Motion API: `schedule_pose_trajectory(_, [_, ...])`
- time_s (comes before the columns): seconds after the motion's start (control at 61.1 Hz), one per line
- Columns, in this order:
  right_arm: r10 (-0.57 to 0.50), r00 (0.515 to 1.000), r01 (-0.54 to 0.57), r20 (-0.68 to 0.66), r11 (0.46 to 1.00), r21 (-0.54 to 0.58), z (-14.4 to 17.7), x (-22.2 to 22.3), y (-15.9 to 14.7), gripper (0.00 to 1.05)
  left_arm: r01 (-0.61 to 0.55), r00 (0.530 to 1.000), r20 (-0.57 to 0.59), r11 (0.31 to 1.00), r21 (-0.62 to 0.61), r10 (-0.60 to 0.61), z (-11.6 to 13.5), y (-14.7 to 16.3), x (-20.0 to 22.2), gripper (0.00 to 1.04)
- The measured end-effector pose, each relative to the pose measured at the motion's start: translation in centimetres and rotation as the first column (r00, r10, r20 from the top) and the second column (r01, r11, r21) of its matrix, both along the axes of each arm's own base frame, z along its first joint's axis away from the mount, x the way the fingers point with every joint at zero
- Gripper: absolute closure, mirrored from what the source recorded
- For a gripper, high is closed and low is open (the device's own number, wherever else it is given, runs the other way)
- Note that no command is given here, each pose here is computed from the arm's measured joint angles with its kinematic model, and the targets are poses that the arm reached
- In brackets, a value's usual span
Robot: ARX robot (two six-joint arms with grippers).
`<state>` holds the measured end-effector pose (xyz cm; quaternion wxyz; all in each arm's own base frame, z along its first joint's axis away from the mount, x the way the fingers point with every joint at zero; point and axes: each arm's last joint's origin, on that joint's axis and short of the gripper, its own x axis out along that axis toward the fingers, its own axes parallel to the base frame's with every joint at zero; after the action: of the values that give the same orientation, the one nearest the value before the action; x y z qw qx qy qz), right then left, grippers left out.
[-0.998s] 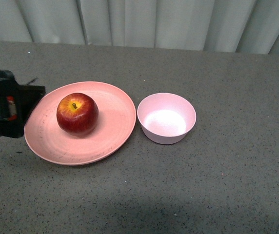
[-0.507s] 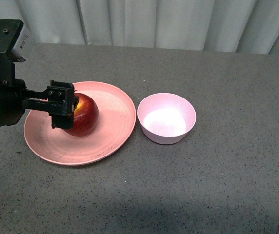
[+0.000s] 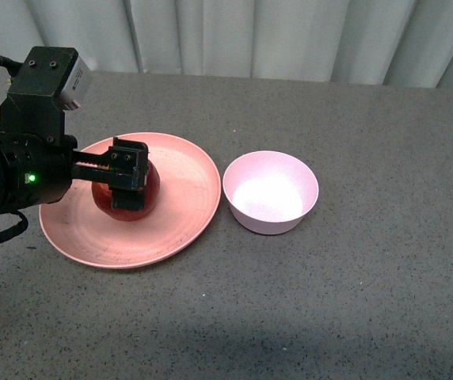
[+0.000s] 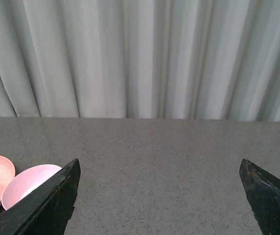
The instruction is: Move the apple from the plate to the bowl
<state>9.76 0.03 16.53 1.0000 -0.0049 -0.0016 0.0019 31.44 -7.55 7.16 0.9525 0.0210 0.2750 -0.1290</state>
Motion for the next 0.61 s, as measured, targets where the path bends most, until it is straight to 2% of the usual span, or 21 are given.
schedule_pose_trajectory(0.605, [0.0,1.0,0.0,0.0,1.0,0.0,0.0,0.0,0.0,0.09,0.011,0.999,-0.033,1.0,0.021,-0.011,-1.9,-0.5,0.1,0.07])
